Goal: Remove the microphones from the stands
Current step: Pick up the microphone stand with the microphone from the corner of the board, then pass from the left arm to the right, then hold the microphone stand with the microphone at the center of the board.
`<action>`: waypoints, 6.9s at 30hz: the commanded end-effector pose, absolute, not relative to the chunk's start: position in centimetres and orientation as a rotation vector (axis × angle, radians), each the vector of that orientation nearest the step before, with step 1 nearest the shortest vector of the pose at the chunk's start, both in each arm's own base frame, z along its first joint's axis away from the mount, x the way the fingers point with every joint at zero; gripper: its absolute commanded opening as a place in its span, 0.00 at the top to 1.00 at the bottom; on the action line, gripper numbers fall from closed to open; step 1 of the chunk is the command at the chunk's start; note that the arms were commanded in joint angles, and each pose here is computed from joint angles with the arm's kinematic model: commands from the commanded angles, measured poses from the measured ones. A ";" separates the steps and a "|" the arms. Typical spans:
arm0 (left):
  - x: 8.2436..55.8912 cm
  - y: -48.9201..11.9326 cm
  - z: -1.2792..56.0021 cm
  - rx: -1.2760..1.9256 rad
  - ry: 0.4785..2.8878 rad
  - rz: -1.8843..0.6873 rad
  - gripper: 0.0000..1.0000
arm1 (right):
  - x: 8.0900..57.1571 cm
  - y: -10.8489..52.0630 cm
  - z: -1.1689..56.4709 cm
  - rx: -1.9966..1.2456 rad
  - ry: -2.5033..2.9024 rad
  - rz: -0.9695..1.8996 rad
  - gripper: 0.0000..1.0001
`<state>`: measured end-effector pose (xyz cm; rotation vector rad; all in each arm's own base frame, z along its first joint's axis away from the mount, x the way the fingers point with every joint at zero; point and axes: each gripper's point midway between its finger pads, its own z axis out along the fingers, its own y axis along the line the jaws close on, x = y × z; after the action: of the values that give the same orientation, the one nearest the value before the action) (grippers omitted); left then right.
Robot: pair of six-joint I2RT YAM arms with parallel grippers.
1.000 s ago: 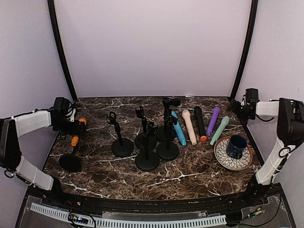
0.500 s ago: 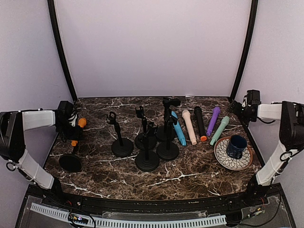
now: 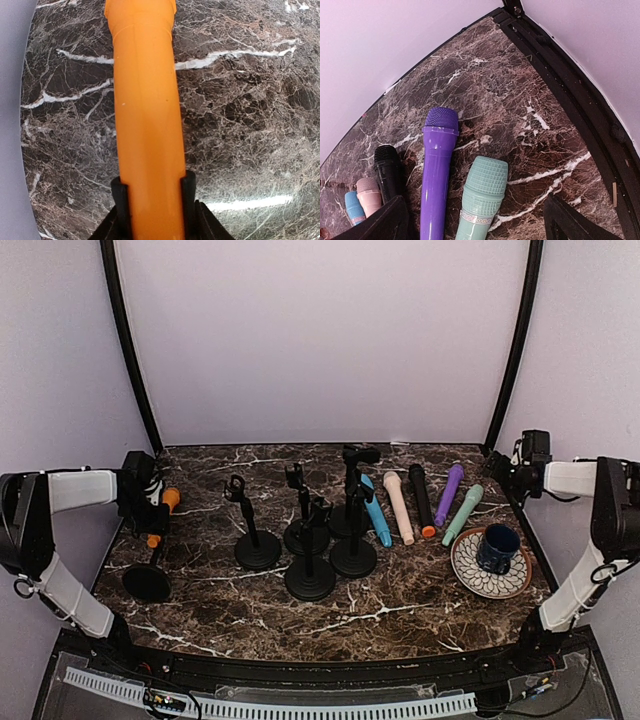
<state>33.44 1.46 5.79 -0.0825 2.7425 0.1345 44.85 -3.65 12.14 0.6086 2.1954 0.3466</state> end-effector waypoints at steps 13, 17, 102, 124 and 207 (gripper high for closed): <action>34.9 -0.8 14.9 -0.051 2.391 -0.063 0.95 | 44.3 -2.2 19.8 0.528 2.028 0.460 0.05; 35.0 -2.2 16.7 0.008 2.316 -0.151 0.97 | 44.3 -1.5 21.2 0.495 2.001 0.512 0.05; 19.7 -29.9 29.7 1.059 1.525 -1.320 1.00 | 23.0 48.6 40.5 -1.216 1.319 1.628 0.13; 20.9 -29.3 25.6 1.037 1.663 -1.211 0.73 | 23.1 49.2 39.3 -1.165 1.367 1.596 0.71; 24.5 -22.4 21.2 0.704 1.912 -0.841 0.24 | 21.5 54.6 35.7 -1.267 1.311 1.131 0.80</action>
<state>22.92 -24.09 20.35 0.9783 1.9108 -0.8791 21.55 54.74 32.89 -1.3310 1.3884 1.1558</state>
